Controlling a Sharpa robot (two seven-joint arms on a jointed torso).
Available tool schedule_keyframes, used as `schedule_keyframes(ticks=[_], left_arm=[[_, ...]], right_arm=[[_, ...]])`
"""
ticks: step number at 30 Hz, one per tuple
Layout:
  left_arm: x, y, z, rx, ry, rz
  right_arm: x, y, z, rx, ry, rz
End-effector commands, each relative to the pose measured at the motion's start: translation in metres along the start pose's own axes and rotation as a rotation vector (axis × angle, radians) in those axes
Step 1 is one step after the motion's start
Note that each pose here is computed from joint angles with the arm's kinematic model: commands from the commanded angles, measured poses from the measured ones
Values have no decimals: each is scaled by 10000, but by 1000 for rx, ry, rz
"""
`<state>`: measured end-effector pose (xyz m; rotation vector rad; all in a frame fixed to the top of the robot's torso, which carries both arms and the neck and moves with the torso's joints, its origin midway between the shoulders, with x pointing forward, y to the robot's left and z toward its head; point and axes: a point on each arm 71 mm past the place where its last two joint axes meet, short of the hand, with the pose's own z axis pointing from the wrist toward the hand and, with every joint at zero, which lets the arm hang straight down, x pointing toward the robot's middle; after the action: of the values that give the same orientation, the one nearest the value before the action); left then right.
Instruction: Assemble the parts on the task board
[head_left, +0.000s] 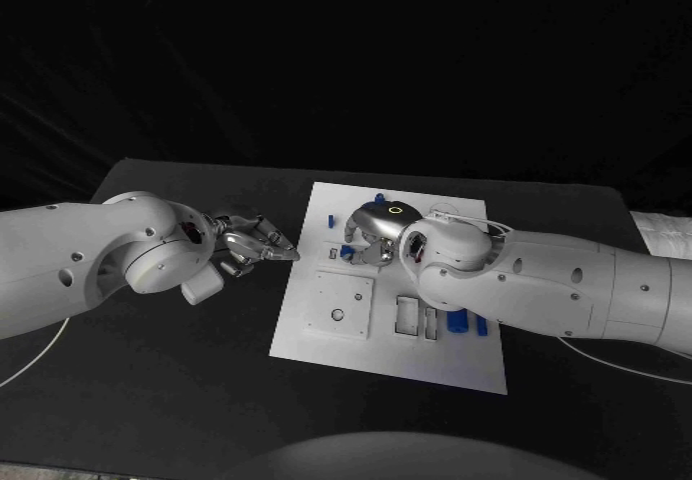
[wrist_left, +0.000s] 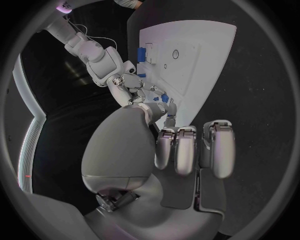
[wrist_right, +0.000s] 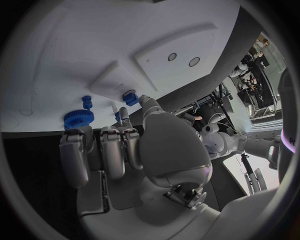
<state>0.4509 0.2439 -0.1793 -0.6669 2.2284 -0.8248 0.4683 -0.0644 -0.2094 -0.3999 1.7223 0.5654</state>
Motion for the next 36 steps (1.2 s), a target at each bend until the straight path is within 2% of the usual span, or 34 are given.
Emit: schedule_keyframes(ticks=[1, 18, 22, 29, 36], left_arm=[[8, -17, 3, 3, 8, 20], [8, -22, 16, 1, 1, 34], [9, -34, 23, 11, -5, 33], [-1, -93, 33, 72, -41, 24], [18, -182, 51, 163, -55, 32]], right_arm=[[28, 22, 12, -26, -4, 6], [130, 16, 52, -41, -11, 33], [101, -11, 32, -56, -62, 59], [-2, -77, -75, -102, -216, 138], [-75, -134, -216, -129, -291, 215]])
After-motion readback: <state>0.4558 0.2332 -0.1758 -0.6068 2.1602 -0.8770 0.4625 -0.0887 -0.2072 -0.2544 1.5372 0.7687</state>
